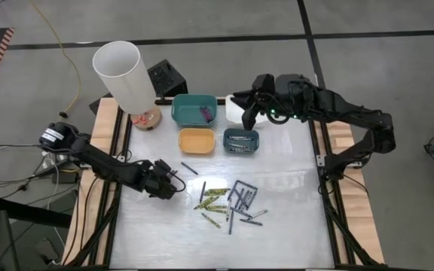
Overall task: Sort crayons
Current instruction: Put the violet crayon into the green bin
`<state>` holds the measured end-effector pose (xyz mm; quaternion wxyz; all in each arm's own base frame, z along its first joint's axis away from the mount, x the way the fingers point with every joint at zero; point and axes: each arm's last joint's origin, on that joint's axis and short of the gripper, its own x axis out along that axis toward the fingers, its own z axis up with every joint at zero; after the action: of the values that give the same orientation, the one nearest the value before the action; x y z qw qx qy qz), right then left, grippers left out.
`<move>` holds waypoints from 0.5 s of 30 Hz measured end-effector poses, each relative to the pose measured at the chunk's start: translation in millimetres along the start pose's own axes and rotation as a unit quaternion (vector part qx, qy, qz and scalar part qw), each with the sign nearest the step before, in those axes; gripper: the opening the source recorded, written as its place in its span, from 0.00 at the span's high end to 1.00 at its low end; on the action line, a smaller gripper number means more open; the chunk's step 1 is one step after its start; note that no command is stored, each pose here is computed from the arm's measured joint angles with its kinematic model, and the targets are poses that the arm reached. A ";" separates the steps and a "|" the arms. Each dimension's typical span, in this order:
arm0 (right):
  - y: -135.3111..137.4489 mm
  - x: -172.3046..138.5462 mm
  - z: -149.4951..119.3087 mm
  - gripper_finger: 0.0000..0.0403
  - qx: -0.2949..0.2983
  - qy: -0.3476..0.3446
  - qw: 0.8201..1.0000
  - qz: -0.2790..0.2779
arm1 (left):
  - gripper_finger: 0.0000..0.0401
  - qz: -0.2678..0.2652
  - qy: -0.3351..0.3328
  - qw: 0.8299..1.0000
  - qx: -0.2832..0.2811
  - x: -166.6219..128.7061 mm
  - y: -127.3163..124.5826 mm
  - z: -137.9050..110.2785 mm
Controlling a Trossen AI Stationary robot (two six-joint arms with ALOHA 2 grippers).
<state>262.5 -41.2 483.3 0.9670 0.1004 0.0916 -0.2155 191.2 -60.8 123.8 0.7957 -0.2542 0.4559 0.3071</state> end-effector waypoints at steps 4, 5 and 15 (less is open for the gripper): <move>0.1 0.0 -0.4 0.78 0.000 0.002 1.000 0.000 | 0.94 -0.014 -0.004 1.000 -0.013 -4.7 0.1 2.0; 0.1 0.0 -0.4 0.78 0.000 0.002 1.000 0.000 | 0.97 -0.030 0.000 0.999 -0.022 -6.9 -1.2 3.1; -0.6 -0.1 -2.8 0.78 -0.004 0.014 1.000 -0.003 | 1.00 -0.071 -0.053 0.994 -0.058 -28.5 -2.6 16.1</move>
<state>261.7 -41.1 480.5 0.9653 0.0991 0.1068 -0.2168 191.0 -58.8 156.6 0.8223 -0.3152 0.3756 0.2887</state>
